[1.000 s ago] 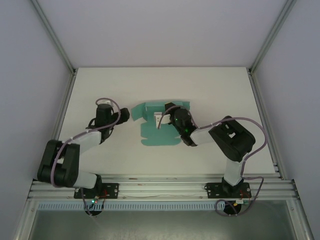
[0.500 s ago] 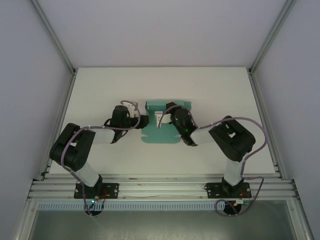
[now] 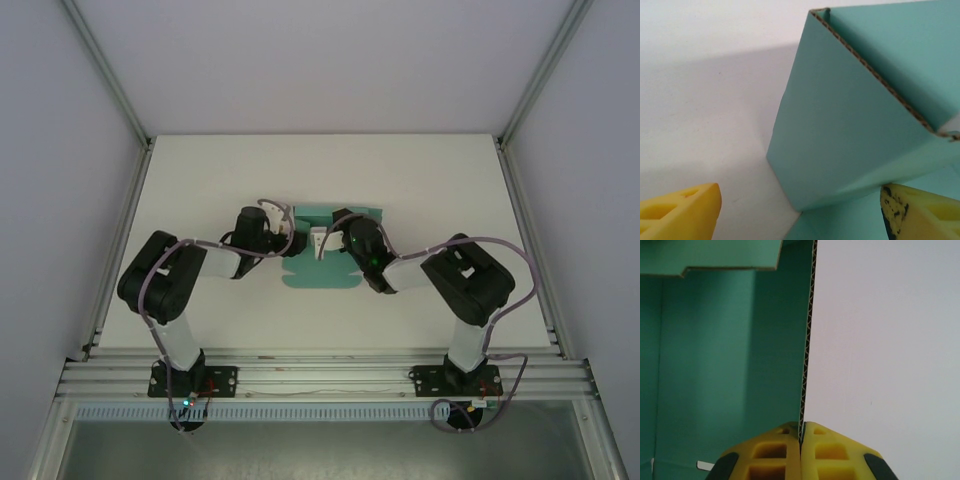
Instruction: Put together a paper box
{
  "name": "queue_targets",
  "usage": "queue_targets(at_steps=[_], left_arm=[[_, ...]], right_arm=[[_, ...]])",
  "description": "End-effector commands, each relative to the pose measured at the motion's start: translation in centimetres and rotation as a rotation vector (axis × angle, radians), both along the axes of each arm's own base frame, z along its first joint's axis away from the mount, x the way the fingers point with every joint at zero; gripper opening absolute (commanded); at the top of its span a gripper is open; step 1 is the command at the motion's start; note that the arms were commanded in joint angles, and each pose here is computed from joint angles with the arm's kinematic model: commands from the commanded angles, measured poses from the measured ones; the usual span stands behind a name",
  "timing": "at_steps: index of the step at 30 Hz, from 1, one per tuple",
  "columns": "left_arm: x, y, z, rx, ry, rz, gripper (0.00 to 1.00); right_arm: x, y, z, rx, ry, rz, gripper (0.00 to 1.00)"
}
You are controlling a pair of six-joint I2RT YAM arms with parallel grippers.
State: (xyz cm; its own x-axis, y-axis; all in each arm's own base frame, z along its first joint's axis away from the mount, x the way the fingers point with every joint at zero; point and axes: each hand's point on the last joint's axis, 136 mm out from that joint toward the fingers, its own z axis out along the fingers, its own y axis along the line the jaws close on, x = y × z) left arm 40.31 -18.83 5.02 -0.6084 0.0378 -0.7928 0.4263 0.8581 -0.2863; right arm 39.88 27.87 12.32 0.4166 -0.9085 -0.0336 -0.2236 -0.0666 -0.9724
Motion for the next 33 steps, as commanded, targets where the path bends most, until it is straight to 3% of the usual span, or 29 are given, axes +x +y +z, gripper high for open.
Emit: queue_targets(at_steps=[1,8,15,25,29,33], left_arm=[[1.6,-1.6,1.6,0.019,-0.088,-0.039,0.83],[2.9,-1.8,2.9,-0.032,-0.155,0.017,0.77],[3.5,-4.7,5.2,-0.080,-0.193,-0.114,0.72],[5.1,-5.3,5.9,-0.086,-0.161,-0.093,0.39],[5.9,-4.6,5.5,-0.053,-0.146,-0.022,0.18],[6.4,-4.2,5.1,-0.006,-0.120,0.034,0.16]], right_arm=[[-2.1,0.9,-3.3,-0.045,0.124,0.078,0.00],[-3.3,0.5,-5.3,-0.060,0.238,0.066,0.00],[-5.1,0.2,-7.6,-0.103,0.412,0.085,0.00],[-5.1,0.6,-7.5,-0.083,0.527,0.077,0.00],[-5.3,0.5,-6.9,-0.048,0.565,0.063,0.00],[-5.2,0.5,-6.3,-0.037,0.571,0.059,0.00]])
